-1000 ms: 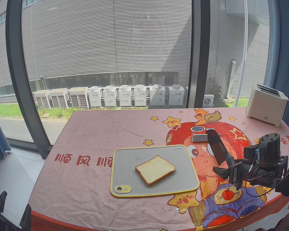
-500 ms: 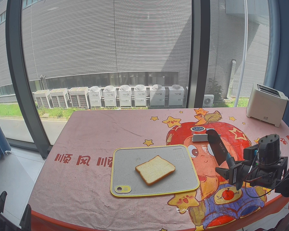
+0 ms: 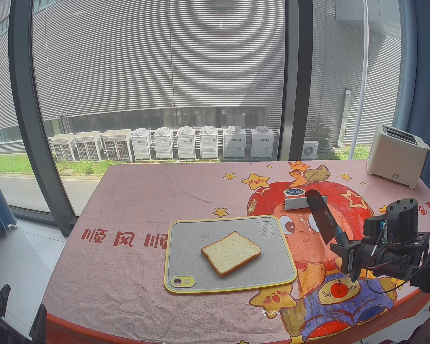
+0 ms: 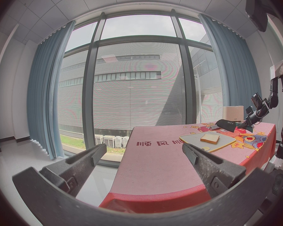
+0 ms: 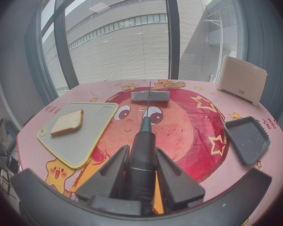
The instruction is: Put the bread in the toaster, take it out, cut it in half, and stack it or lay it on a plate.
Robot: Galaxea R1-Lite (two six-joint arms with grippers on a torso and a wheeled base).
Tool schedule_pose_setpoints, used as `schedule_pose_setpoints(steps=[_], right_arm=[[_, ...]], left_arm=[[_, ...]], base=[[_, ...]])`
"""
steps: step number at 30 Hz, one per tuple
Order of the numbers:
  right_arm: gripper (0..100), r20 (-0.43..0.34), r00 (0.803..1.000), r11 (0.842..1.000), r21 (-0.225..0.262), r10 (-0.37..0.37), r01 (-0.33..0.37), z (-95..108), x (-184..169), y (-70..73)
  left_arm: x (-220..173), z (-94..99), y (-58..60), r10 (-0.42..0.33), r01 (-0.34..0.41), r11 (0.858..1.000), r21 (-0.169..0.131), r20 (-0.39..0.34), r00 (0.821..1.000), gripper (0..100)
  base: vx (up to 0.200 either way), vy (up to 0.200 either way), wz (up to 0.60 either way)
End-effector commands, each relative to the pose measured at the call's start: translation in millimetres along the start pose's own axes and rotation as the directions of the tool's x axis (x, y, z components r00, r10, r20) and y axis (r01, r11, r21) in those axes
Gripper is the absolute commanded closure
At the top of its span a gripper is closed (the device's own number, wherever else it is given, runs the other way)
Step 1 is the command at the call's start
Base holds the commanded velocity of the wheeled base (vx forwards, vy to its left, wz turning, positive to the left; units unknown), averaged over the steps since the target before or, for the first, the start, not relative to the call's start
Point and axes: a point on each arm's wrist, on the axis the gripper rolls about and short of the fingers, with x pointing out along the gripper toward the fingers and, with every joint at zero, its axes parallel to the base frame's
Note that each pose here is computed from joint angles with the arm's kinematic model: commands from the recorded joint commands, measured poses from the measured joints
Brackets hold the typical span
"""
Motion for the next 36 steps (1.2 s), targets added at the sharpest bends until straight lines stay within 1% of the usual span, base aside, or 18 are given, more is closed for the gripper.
schedule_pose_setpoints(steps=[1, 6, 14, 26, 33, 36], right_arm=[[100, 0.010, 1.000, 1.000, 0.001, 0.001, -0.001, 2, 0, 0.3], [100, 0.031, 1.000, 1.000, 0.003, 0.005, -0.005, 5, -4, 0.4], [100, 0.095, 0.995, 1.000, 0.005, 0.015, -0.016, 13, -18, 0.0], [100, 0.104, 0.994, 1.000, -0.001, 0.019, -0.019, 13, -20, 0.2], [100, 0.128, 0.992, 1.000, 0.001, 0.024, -0.024, 16, -25, 0.1], [100, 0.132, 0.990, 0.999, -0.005, 0.044, -0.044, 17, -27, 1.6]], left_arm=[[0, -5.3, 0.0, 0.000, 0.000, 1.000, 0.000, -0.002, 1.000, 0], [0, -4.9, 0.0, 0.000, 0.000, 1.000, 0.001, 0.000, 1.000, 0], [0, -5.3, 0.0, 0.000, 0.000, 1.000, 0.000, -0.002, 1.000, 0], [0, -5.3, 0.0, 0.000, 0.000, 1.000, 0.000, -0.002, 1.000, 0], [0, -5.3, 0.0, 0.000, 0.000, 1.000, 0.000, -0.002, 1.000, 0], [0, -5.3, 0.0, 0.000, 0.000, 1.000, 0.000, -0.002, 1.000, 0]], base=[[0.000, 0.000, 0.00], [0.000, 0.000, 0.00], [0.000, 0.000, 0.00], [0.000, 0.000, 0.00], [0.000, 0.000, 0.00], [0.000, 0.000, 0.00]])
